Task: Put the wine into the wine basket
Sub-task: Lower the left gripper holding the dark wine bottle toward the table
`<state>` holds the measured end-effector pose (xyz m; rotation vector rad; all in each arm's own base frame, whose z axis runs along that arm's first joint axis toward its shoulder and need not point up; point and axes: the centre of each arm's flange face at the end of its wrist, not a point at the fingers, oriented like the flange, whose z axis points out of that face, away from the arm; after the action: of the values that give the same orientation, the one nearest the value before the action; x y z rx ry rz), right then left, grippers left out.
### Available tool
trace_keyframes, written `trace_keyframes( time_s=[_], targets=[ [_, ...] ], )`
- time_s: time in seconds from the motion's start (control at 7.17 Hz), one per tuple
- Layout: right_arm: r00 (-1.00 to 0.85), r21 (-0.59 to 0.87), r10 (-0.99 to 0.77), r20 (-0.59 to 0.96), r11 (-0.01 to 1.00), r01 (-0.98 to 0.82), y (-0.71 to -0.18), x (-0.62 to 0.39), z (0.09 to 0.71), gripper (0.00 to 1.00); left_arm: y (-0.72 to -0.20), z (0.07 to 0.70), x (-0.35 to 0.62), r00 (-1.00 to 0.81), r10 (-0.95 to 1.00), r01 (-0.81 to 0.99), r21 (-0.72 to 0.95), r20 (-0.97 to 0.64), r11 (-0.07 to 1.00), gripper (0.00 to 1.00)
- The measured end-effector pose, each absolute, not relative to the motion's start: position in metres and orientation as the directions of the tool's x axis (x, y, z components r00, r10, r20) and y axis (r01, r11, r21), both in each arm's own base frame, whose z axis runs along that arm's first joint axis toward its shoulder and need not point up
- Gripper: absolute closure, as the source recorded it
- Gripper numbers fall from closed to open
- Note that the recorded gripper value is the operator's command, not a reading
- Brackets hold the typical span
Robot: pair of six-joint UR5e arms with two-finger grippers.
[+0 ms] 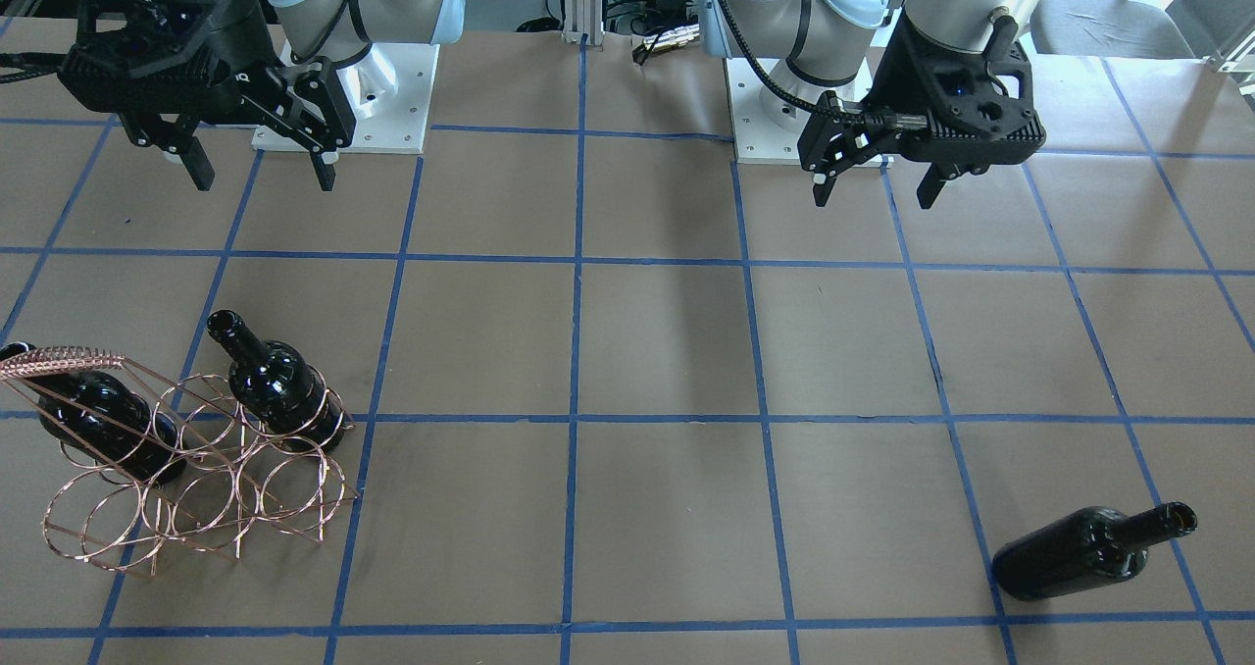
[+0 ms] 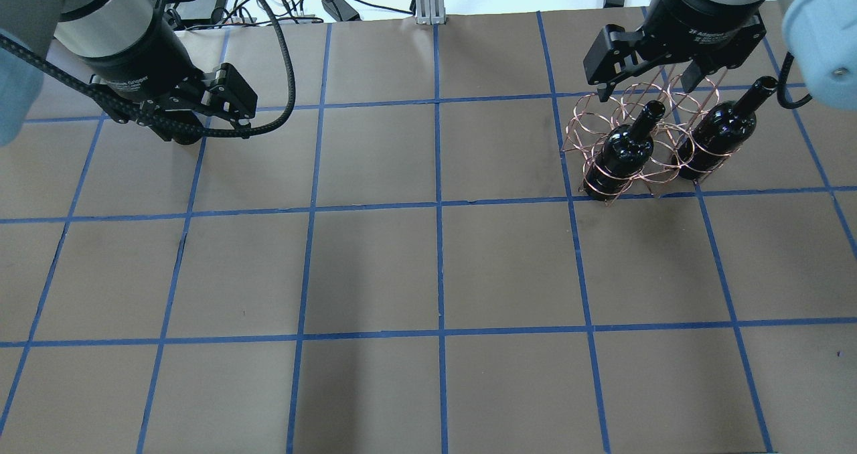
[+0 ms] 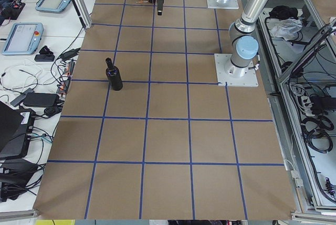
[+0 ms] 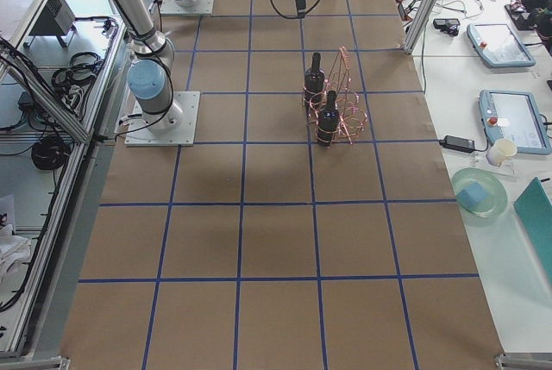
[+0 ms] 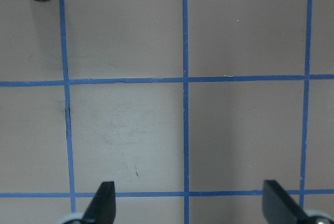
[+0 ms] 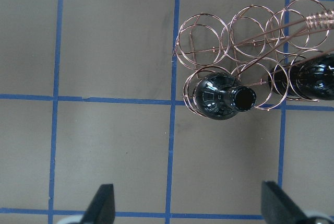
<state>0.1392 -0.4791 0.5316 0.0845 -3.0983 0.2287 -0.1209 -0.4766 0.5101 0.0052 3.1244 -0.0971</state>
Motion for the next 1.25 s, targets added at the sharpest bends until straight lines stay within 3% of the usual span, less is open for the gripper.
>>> trace_keyframes(
  time_s=[1.25],
  targets=[
    [-0.997,-0.166,-0.061,0.039,0.984,-0.066,-0.483,0.139,0.532,0.0,-0.479,0.509,-0.099,-0.999,-0.035,-0.034,-0.041,-0.017,0.999,0.0]
  ],
)
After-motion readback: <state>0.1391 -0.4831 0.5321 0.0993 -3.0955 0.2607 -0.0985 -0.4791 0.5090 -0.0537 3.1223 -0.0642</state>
